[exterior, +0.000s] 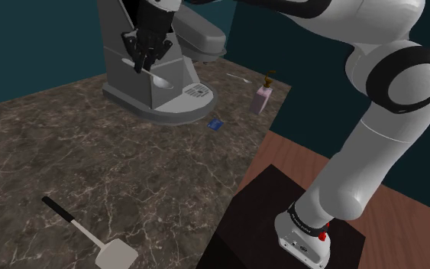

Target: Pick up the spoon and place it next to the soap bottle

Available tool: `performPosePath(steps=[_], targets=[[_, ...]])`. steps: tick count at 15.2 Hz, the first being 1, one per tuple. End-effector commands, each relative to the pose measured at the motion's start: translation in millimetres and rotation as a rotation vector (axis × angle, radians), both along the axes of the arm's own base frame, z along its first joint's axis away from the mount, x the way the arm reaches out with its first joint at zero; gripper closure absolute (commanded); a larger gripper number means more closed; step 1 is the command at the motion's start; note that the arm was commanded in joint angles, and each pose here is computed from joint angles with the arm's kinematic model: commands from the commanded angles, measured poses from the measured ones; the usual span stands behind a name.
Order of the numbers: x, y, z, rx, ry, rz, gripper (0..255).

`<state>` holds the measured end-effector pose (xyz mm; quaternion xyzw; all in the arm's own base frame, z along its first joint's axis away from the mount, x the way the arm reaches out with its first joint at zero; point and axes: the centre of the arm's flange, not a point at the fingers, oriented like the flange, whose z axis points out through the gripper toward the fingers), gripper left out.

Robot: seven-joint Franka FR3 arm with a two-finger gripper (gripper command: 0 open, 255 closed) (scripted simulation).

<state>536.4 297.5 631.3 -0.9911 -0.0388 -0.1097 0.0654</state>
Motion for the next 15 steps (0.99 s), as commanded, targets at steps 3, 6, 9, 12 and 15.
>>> performPosePath(steps=[3,6,9,12,15], targets=[[-0.3,-0.5,20.0,0.0,0.001,0.0,255],[-8.7,-25.5,24.0,0.0,0.001,0.0,255],[-21.4,-63.1,24.1,0.0,0.001,0.0,255],[-34.1,-100.6,24.1,0.0,0.001,0.0,255],[-46.7,-138.1,24.2,0.0,0.001,0.0,255]])
